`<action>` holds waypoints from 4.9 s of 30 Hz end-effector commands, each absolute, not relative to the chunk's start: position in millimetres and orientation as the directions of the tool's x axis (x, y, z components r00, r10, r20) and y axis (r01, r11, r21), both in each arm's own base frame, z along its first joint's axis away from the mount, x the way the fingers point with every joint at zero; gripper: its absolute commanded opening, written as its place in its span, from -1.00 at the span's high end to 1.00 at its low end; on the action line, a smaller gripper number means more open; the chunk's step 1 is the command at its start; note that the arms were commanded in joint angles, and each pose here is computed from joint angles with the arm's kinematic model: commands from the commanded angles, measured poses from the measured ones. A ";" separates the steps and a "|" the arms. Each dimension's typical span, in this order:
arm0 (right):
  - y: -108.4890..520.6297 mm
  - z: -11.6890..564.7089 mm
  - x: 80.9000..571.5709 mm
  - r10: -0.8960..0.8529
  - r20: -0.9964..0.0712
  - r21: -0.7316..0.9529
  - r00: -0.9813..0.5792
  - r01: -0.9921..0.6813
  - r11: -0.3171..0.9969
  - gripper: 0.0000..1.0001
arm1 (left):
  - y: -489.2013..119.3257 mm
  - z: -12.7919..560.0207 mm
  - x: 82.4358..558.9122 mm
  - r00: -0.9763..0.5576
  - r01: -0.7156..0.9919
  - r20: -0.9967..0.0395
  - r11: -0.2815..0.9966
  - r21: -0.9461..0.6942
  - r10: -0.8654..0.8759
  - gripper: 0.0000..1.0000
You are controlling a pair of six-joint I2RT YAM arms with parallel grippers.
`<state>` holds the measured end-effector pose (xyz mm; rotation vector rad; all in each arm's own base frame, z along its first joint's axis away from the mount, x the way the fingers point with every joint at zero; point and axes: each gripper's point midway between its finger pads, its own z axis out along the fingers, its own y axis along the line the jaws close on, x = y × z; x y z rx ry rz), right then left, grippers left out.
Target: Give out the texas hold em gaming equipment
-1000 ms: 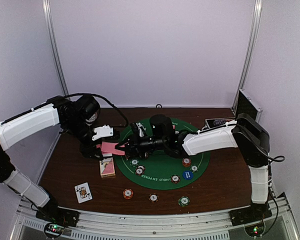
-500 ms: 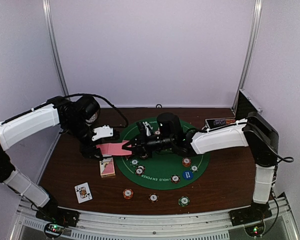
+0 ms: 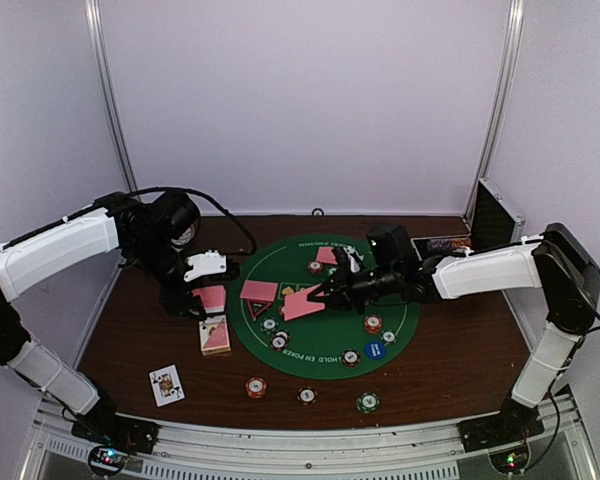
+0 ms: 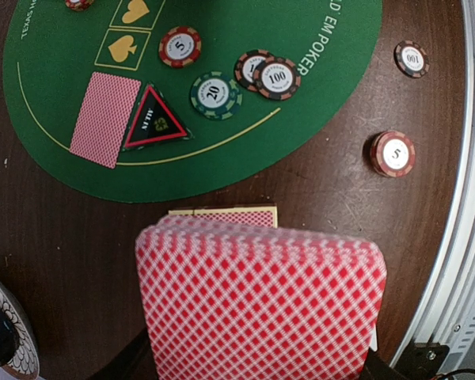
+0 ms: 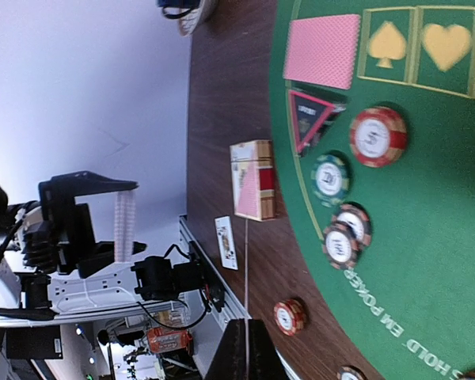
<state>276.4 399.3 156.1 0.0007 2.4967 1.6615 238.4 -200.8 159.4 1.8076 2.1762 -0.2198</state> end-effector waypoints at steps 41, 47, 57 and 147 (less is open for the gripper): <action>299.4 90.0 303.5 0.002 -0.243 0.579 -0.970 -0.143 0.803 -0.01 | -203.8 172.3 239.4 -0.140 0.978 -0.363 0.187 0.097 0.921 0.53; 308.8 142.0 313.2 0.057 -0.358 0.623 -0.932 -0.193 0.758 -0.47 | -203.5 172.6 240.4 -0.141 0.977 -0.362 0.188 0.101 0.922 0.52; 394.4 185.4 280.9 -0.006 -0.396 0.730 -0.918 -0.319 0.604 -0.98 | -206.3 175.0 242.9 -0.142 0.976 -0.369 0.192 0.101 0.918 0.53; 542.6 181.4 261.1 -0.051 -0.160 0.964 -0.986 -0.168 0.209 -0.02 | -211.5 178.4 245.7 -0.153 0.971 -0.404 0.212 0.105 0.902 0.53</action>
